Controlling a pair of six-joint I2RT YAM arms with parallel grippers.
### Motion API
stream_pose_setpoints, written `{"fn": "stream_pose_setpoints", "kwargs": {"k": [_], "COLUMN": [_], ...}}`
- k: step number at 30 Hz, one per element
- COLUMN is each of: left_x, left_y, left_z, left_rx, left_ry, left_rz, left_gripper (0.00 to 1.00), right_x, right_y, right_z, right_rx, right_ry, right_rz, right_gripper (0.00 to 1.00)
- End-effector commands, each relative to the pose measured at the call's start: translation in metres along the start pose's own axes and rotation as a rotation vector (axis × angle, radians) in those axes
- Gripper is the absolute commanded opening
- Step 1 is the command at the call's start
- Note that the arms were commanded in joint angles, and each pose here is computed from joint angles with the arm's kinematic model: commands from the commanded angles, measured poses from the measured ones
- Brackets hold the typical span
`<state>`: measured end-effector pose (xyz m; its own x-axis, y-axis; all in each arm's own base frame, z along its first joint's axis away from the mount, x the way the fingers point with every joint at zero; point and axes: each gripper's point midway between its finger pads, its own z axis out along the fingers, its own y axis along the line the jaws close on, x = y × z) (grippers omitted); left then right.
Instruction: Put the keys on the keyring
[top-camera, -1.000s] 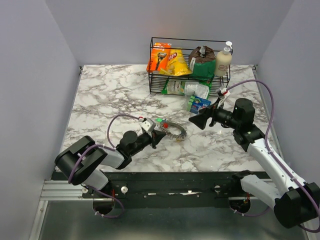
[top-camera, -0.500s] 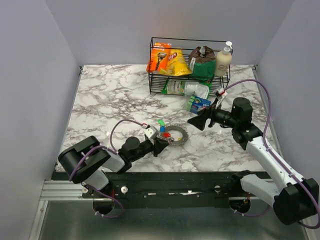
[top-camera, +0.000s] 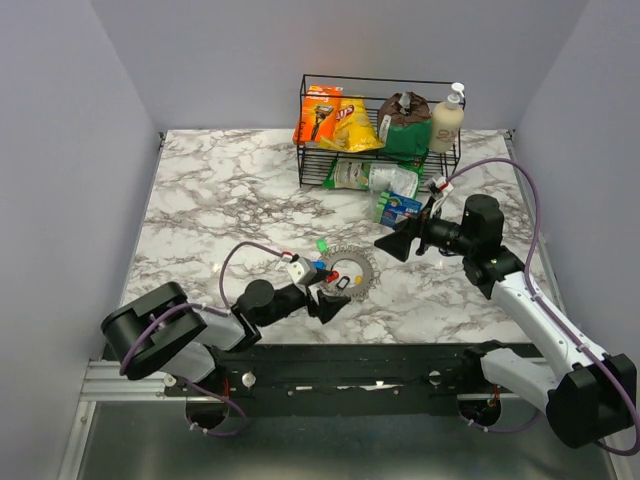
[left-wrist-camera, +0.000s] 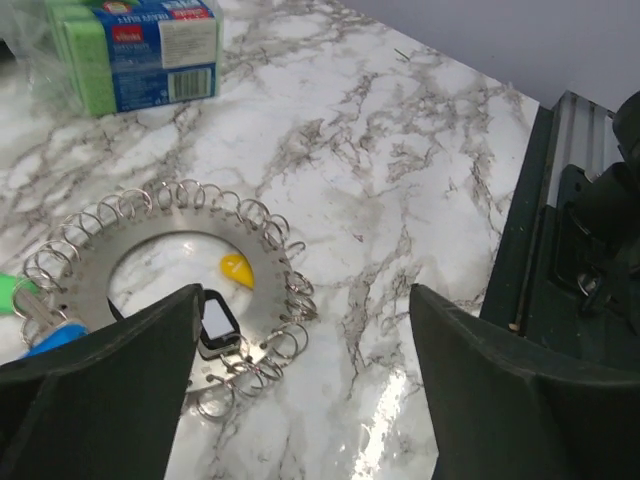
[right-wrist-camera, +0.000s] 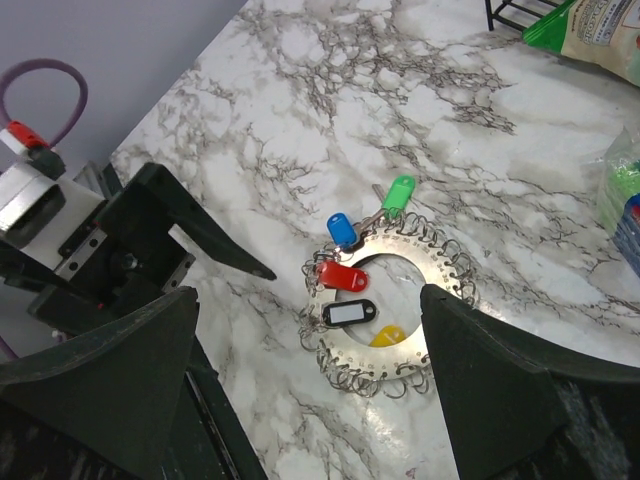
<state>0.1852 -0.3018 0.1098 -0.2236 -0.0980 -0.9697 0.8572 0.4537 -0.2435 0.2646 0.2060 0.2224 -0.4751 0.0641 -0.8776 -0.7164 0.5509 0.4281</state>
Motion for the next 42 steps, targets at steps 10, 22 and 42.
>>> {"fn": "stream_pose_setpoints", "kwargs": {"k": [10, 22, 42], "left_x": [-0.134, -0.229, -0.168], "left_y": [-0.004, -0.016, 0.000], "left_z": [0.010, -0.014, 0.005], "left_rx": [-0.089, -0.155, -0.176], "left_ry": [-0.136, -0.258, -0.023], "left_rz": [0.235, 0.264, 0.222], "left_gripper": [0.99, 0.99, 0.99], "right_x": [-0.004, -0.005, 0.003], "right_y": [0.002, 0.002, 0.000], "right_z": [0.001, 0.004, 0.005], "right_rx": [-0.023, -0.037, -0.032], "right_ry": [-0.005, 0.002, 0.016], "right_rz": [-0.016, -0.008, 0.016], "right_gripper": [1.00, 1.00, 1.00]}}
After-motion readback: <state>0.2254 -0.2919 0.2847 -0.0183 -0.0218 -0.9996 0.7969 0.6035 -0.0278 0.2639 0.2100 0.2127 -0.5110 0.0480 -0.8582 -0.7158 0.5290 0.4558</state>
